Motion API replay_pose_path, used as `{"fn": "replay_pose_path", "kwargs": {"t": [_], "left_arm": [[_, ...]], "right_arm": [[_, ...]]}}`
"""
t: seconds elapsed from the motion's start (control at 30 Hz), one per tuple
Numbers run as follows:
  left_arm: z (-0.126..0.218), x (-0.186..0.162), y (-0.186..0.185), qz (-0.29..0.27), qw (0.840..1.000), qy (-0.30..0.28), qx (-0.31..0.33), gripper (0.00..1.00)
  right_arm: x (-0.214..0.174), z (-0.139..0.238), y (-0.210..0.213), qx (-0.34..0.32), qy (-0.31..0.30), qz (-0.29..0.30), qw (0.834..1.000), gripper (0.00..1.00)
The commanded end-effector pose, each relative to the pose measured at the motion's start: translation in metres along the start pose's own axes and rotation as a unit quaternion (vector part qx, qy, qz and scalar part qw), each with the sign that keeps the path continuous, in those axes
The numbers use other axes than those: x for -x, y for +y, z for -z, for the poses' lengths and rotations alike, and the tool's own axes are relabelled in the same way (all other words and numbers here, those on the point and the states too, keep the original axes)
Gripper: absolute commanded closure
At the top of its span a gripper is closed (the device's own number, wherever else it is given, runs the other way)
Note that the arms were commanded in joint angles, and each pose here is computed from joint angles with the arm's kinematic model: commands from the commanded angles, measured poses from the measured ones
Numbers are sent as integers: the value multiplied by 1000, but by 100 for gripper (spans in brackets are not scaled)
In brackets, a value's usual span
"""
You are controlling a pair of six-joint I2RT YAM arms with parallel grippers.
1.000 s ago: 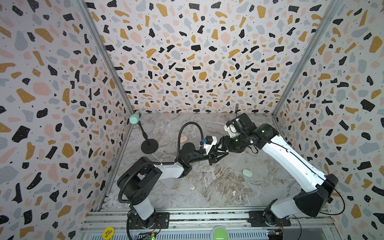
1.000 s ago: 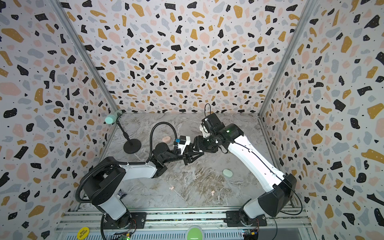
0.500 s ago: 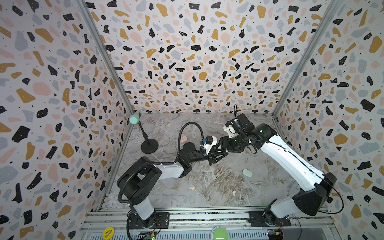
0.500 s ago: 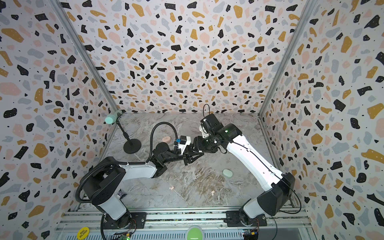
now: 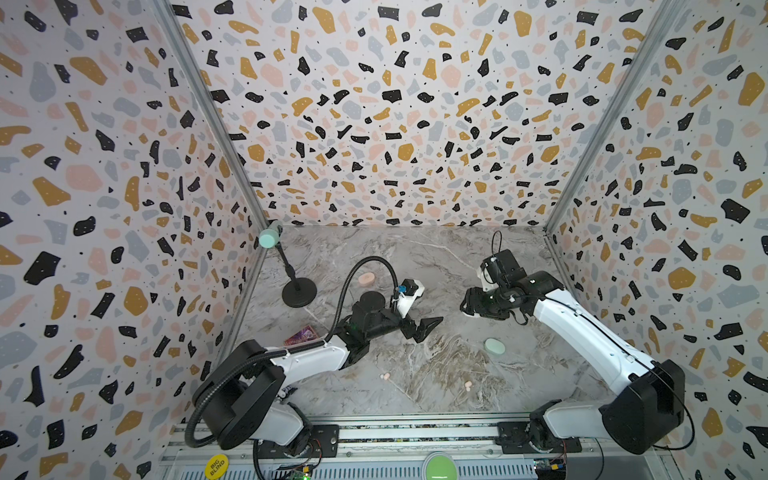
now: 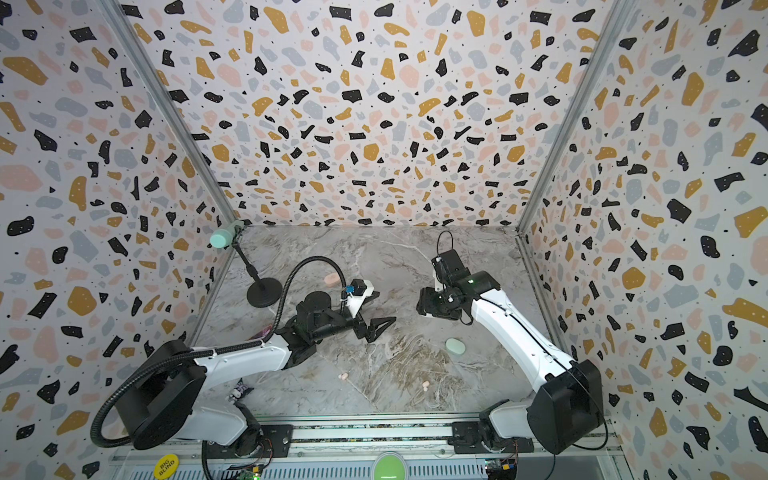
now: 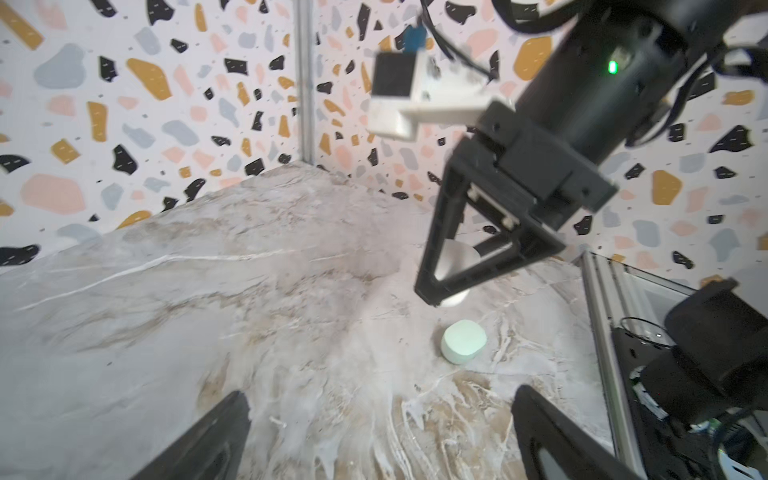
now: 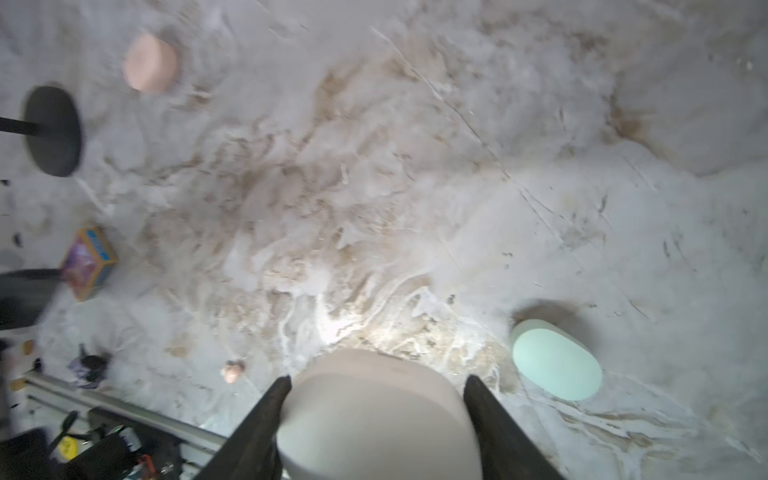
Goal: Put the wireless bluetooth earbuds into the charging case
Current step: 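Grasp the closed white case with the right gripper while the left gripper releases and withdraws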
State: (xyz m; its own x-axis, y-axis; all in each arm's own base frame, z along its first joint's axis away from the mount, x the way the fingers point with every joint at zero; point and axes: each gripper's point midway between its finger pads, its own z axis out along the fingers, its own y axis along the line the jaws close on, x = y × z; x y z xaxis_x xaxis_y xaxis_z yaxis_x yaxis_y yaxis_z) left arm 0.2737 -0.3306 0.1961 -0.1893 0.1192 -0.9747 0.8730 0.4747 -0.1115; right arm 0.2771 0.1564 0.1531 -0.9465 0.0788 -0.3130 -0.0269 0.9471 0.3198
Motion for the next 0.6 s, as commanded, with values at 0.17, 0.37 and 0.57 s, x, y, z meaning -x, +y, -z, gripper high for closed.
{"fn": "replay_pose_path", "kwargs": {"t": [0.17,0.37,0.57], "left_arm": [[30,-29,65,19,981,84,176,0],[56,-41,92,34,960,105,258,0],[74,-40,107,36,942,102,317,0]], "right_arm": [[27,-48,-47,-52,-54,24,997,53],[27,-75,-71,-75,-49,16,996,53],[13,-97,-85,-87,-25,8,996,50]]}}
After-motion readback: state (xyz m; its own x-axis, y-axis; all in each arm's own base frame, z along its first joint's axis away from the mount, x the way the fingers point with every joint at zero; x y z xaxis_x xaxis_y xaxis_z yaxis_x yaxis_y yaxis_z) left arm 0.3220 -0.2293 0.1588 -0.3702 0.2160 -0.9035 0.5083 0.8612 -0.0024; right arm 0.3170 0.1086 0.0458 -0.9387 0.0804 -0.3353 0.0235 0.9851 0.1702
